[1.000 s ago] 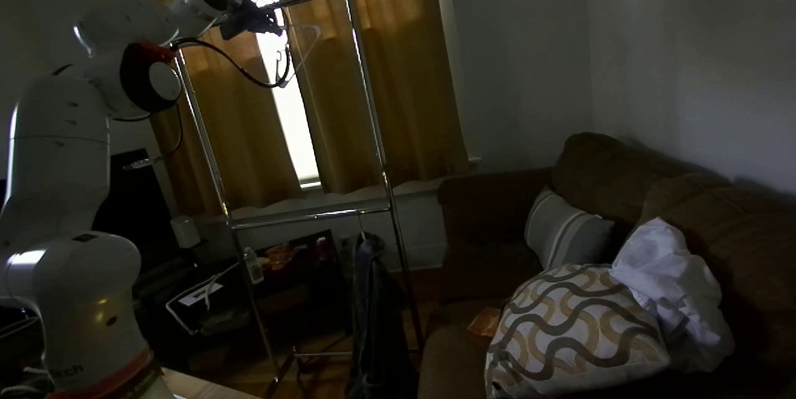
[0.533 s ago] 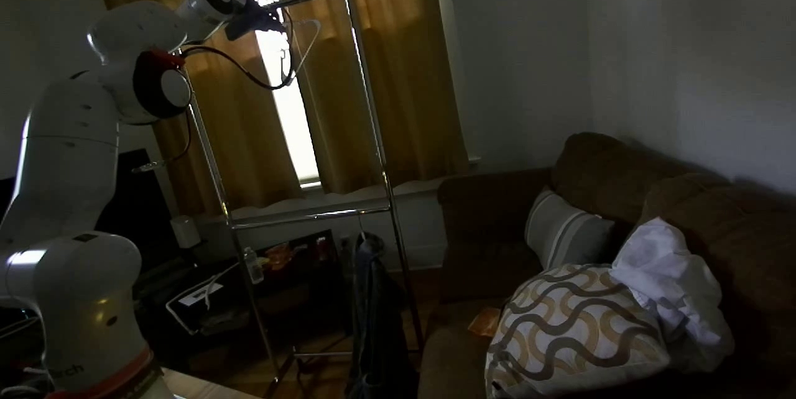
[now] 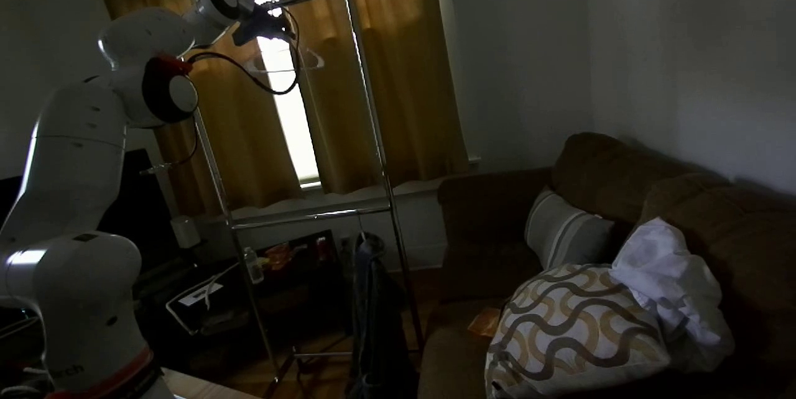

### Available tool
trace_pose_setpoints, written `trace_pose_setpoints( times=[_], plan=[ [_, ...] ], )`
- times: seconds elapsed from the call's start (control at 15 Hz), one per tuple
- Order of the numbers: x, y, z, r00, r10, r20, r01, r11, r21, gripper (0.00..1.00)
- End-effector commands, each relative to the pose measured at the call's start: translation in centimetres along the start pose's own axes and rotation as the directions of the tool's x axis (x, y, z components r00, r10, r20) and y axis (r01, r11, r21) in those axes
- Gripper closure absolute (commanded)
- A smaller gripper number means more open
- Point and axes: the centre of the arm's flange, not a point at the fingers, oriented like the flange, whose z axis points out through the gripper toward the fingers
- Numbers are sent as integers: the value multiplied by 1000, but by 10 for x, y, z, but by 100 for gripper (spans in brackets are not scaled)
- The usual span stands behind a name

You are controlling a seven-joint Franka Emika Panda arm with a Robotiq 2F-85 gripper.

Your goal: Move the white hanger from the bottom rod to the top rod

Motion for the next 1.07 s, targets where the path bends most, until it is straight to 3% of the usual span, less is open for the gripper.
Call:
trace_pose_setpoints(
  times=[0.0, 0.27, 0.6, 1.0],
  plan=[
    [7, -3, -11, 998, -31, 53, 33, 999, -37, 31],
    [-13, -2, -34, 994, -50, 102, 53, 998, -24, 1],
    [-34, 10, -60, 986, -42, 163, 50, 998, -47, 0],
    [-75, 44, -63, 955, -13, 295, 36, 997, -73, 0]
  ],
)
